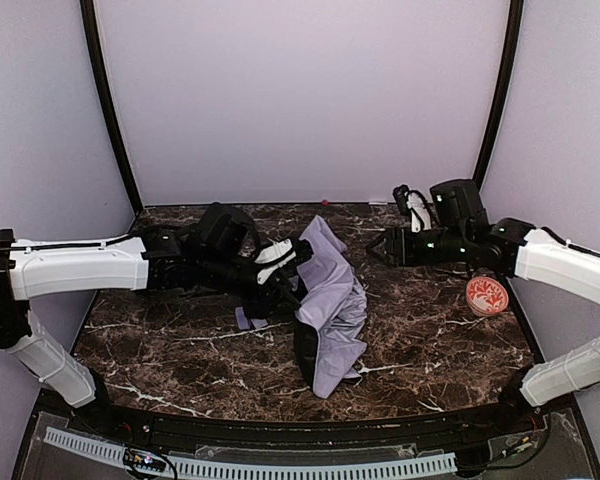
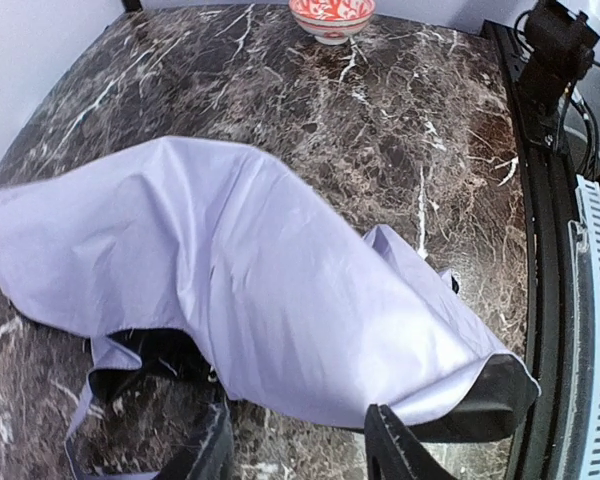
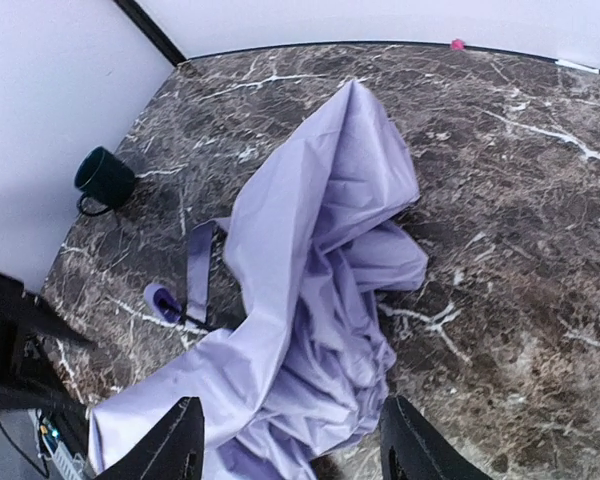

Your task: Put away the umbrella

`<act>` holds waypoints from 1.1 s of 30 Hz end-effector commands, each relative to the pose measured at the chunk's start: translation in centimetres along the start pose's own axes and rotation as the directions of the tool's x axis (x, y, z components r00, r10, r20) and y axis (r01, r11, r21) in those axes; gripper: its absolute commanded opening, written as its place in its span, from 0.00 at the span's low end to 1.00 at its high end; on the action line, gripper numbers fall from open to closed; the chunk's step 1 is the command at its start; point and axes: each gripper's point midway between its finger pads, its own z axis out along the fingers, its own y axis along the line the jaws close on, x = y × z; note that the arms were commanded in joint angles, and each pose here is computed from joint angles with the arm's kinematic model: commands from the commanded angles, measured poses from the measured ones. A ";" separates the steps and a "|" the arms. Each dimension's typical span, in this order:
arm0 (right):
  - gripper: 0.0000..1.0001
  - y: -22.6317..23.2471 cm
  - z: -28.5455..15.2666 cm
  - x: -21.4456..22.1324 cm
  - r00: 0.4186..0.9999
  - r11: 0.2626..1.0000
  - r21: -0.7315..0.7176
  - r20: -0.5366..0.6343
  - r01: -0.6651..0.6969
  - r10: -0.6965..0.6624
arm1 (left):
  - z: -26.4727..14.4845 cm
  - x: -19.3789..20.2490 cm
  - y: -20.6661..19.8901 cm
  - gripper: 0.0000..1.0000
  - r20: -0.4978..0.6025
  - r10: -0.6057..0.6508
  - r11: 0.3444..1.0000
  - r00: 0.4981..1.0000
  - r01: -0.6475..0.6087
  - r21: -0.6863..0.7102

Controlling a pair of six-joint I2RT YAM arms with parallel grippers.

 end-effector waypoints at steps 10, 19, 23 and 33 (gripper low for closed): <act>0.46 10.1 2.5 14.7 0.957 0.924 -0.349 -0.176 0.159 -0.231 | -1.3 3.9 -7.3 0.77 -0.049 -0.520 0.845 0.853 0.522 0.119; 0.42 18.6 6.0 11.5 0.949 0.820 -0.510 -0.021 0.261 -0.316 | 0.7 4.4 -7.0 0.82 0.009 -0.490 0.865 0.872 0.485 0.129; 0.42 19.9 7.8 9.9 0.939 0.824 -0.483 -0.006 0.298 -0.343 | 0.8 4.1 -6.8 0.88 0.025 -0.480 0.872 0.877 0.474 0.120; 0.42 19.9 9.4 6.0 0.938 0.880 -0.332 0.047 0.339 -0.343 | -4.1 0.9 -2.8 0.99 0.391 -0.455 0.871 0.800 0.490 0.010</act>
